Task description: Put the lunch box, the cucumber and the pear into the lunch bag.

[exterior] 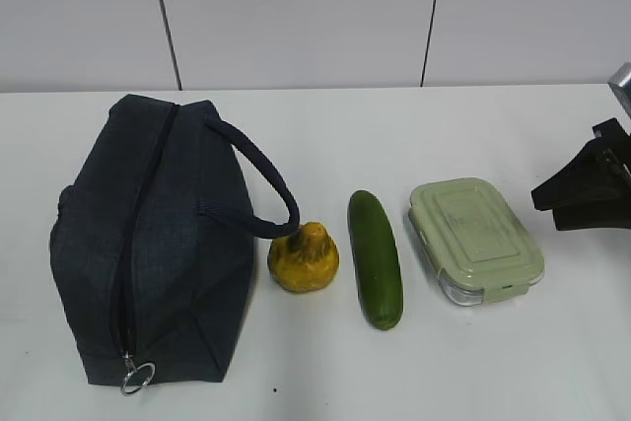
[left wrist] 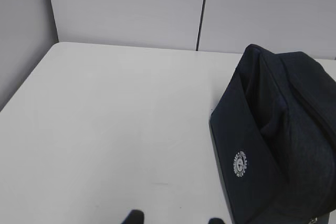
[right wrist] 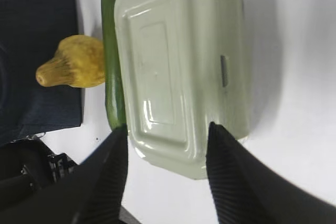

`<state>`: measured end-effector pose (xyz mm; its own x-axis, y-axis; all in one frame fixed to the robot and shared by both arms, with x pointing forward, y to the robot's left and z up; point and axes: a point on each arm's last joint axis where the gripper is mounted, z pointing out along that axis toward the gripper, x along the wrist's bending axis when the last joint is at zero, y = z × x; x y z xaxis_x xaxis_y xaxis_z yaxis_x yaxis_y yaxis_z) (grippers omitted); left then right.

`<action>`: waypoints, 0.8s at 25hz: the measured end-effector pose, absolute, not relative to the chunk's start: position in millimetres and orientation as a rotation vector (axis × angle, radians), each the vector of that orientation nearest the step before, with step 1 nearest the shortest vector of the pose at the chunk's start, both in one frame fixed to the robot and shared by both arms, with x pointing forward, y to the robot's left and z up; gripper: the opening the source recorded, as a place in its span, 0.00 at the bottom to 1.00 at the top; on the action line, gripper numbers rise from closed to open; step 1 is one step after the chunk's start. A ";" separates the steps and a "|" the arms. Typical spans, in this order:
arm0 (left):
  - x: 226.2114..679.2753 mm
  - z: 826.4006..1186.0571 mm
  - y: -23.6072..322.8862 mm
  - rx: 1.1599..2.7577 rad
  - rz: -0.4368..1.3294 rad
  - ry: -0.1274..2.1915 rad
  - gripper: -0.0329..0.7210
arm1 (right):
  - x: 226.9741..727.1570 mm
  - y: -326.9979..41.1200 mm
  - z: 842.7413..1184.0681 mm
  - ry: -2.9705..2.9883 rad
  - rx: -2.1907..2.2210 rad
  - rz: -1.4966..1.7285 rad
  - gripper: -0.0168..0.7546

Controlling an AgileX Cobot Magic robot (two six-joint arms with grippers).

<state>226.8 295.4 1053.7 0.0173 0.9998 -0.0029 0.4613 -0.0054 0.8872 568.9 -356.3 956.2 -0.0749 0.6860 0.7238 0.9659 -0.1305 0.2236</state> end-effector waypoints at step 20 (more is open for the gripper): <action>226.8 1053.7 295.4 1.562 0.931 1.538 0.36 | 627.4 -371.5 953.1 -1.557 -1.901 -1.253 0.52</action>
